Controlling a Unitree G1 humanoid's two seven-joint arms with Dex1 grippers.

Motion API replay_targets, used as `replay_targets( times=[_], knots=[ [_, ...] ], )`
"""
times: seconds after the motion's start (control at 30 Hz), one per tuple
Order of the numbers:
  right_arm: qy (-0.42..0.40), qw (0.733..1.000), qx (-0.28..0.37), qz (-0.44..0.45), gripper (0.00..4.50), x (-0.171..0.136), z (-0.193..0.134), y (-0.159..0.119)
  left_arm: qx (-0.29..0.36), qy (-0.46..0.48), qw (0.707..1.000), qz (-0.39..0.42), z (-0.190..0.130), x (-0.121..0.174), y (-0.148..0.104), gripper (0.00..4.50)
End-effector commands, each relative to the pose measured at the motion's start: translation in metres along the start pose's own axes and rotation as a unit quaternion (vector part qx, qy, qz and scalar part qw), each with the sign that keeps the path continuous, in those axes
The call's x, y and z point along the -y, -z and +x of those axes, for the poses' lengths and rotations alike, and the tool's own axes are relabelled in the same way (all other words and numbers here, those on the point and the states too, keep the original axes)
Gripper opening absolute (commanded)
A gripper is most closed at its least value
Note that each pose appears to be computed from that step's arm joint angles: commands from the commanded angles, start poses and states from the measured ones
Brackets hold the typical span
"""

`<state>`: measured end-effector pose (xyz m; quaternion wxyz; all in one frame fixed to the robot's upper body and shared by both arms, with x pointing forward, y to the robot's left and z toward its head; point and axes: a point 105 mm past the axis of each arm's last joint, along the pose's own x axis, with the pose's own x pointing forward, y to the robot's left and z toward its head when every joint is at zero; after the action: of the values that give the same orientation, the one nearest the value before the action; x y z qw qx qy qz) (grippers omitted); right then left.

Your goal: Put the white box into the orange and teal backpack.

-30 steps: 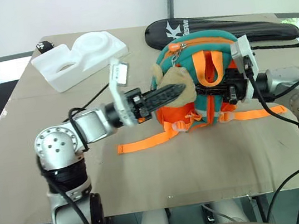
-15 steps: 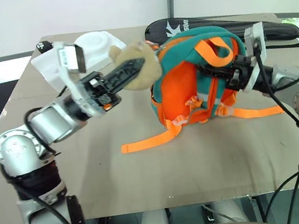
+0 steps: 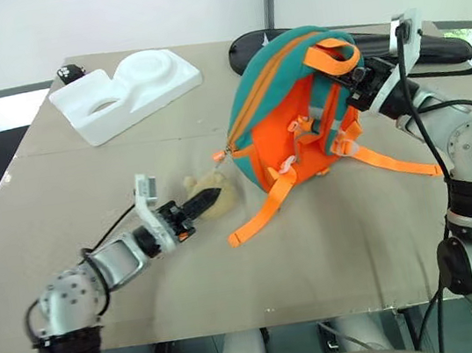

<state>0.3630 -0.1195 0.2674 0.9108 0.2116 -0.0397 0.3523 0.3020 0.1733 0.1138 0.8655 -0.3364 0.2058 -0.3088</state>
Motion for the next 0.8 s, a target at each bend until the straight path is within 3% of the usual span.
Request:
replay_targets(
  times=[0.03,0.17,0.23,0.37,0.4,0.53,0.57,0.8],
  knots=[
    [0.026,0.994,0.078,-0.065,0.0,0.001,-0.027,-0.049,0.002,-0.08,0.994,0.072,0.002,-0.028,-0.006,1.29],
    [0.009,0.98,-0.038,-0.195,0.0,-0.005,-0.033,-0.003,0.094,0.003,0.977,0.192,0.021,0.01,-0.037,1.29],
    [-0.007,0.968,-0.07,-0.241,0.0,-0.003,-0.043,0.01,0.103,0.03,0.963,0.249,0.019,0.023,-0.041,1.29],
    [-0.023,0.953,-0.103,-0.283,1.47,0.003,-0.065,0.021,0.088,0.051,0.938,0.33,0.013,0.03,-0.034,1.29],
    [-0.029,0.95,-0.113,-0.291,2.04,0.004,-0.069,0.023,0.091,0.051,0.935,0.339,0.011,0.031,-0.034,2.32],
    [-0.045,0.94,-0.149,-0.303,3.94,0.003,-0.098,0.02,0.088,0.068,0.919,0.378,-0.005,0.038,-0.031,4.2],
    [-0.041,0.938,-0.154,-0.307,4.4,0.004,-0.104,0.019,0.082,0.071,0.916,0.387,-0.011,0.039,-0.028,4.49],
    [-0.038,0.926,-0.2,-0.319,4.47,0.003,-0.156,0.022,0.045,0.053,0.909,0.411,-0.044,0.036,-0.017,4.5]
  ],
)
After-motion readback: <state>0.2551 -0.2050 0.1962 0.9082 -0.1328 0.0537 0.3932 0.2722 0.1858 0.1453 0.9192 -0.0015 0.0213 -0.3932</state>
